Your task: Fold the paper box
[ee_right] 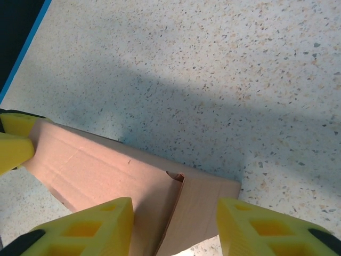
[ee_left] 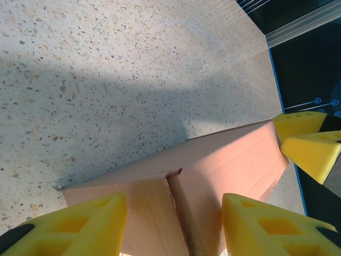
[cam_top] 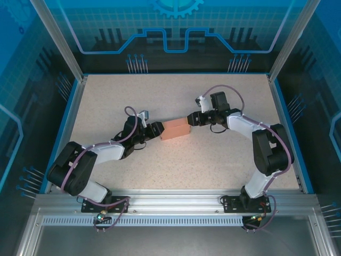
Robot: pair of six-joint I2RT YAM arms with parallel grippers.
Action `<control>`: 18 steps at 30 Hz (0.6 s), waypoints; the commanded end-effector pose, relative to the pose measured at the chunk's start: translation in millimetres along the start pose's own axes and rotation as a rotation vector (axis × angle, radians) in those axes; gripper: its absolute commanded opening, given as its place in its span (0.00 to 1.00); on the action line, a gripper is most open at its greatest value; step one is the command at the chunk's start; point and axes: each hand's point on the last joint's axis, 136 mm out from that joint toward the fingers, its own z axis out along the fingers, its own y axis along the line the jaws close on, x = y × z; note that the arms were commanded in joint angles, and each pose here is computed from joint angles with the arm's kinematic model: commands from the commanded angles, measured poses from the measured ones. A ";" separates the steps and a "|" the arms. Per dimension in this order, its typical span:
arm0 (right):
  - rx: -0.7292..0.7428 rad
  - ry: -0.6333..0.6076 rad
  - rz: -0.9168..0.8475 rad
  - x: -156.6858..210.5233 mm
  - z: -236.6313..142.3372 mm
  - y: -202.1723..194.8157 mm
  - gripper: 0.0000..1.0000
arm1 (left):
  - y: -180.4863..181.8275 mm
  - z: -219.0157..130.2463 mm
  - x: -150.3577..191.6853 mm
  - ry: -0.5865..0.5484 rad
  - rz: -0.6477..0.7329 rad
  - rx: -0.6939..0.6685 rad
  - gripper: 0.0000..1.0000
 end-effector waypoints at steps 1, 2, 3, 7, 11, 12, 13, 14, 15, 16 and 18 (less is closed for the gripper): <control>-0.085 -0.013 0.021 -5.3 -3.8 17.2 0.47 | 2.0 -0.8 1.7 0.021 0.011 -0.025 0.51; -0.099 -0.014 0.025 -4.8 -2.4 19.3 0.47 | 2.4 -0.3 2.3 0.024 0.011 -0.026 0.51; -0.112 -0.013 0.030 -3.6 -1.0 20.8 0.47 | 2.1 0.0 2.5 0.025 0.009 -0.023 0.51; -0.135 -0.011 0.038 -1.6 2.7 24.0 0.46 | 0.5 2.0 1.6 0.026 0.006 -0.016 0.49; -0.139 -0.022 0.034 -7.3 1.9 26.6 0.46 | -9.4 4.3 -6.2 0.013 0.004 0.010 0.45; -0.138 -0.029 0.032 -10.4 1.0 27.2 0.46 | -12.4 5.3 -9.1 0.009 0.004 0.017 0.43; -0.138 -0.032 0.030 -12.7 0.9 27.9 0.46 | -15.3 6.3 -11.7 0.005 0.004 0.024 0.42; -0.138 -0.038 0.028 -15.7 0.8 28.3 0.46 | -18.5 7.7 -15.1 0.001 0.005 0.031 0.41; -0.137 -0.043 0.027 -18.7 0.8 28.8 0.45 | -22.2 8.9 -19.0 -0.005 0.008 0.038 0.41; -0.138 -0.048 0.026 -20.9 1.2 29.2 0.45 | -24.7 10.0 -22.8 -0.010 0.010 0.042 0.41; -0.138 -0.058 0.025 -26.9 2.1 29.6 0.45 | -30.1 12.5 -32.7 -0.026 0.016 0.049 0.40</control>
